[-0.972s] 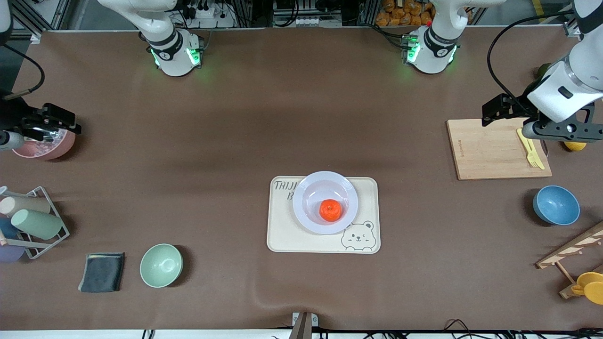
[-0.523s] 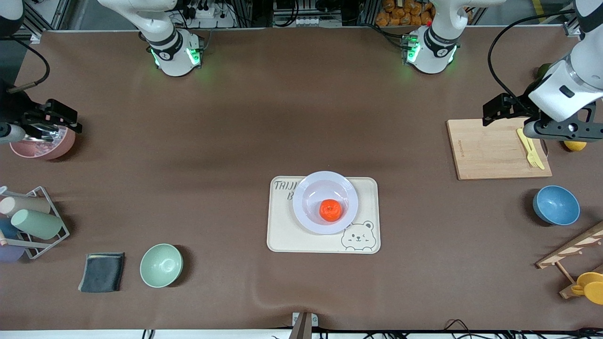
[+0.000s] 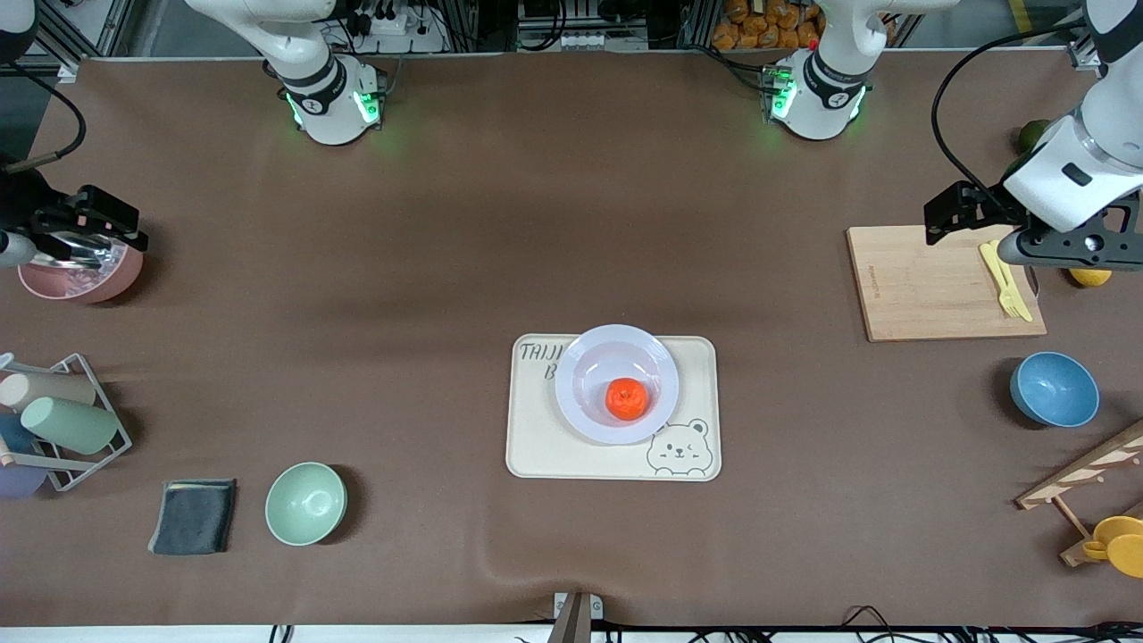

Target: Place orange and plate with both arms

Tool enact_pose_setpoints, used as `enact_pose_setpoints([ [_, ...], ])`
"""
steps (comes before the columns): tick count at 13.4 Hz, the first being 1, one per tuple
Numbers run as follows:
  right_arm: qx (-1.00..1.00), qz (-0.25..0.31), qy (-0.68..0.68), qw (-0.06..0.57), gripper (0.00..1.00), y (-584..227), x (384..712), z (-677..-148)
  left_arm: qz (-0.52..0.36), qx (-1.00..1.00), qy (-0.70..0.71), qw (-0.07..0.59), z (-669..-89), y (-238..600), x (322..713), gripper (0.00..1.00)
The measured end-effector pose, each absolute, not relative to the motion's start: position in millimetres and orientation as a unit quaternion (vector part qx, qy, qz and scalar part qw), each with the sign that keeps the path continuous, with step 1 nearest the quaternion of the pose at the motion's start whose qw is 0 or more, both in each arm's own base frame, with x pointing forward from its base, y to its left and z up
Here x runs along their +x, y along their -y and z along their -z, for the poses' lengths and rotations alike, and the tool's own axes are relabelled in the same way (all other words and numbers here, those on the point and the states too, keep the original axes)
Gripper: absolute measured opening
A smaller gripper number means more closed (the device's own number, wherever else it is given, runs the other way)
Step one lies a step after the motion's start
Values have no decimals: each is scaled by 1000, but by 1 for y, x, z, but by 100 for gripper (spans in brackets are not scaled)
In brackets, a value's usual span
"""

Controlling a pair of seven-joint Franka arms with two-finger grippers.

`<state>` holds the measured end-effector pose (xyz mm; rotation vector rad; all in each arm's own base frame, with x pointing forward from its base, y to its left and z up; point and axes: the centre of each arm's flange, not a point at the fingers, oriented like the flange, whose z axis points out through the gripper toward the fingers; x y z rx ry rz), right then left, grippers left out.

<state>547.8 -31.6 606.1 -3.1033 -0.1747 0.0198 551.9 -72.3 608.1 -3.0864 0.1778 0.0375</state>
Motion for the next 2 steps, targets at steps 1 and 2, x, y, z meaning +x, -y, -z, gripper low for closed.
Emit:
enact_pose_setpoints([
  [1,-998,-7,56,17,100,32,548,-606,-8,-998,-62,29,-609,76,552,100],
  [2,-998,-7,56,17,100,32,548,-606,-6,-997,-65,30,-609,79,552,100],
])
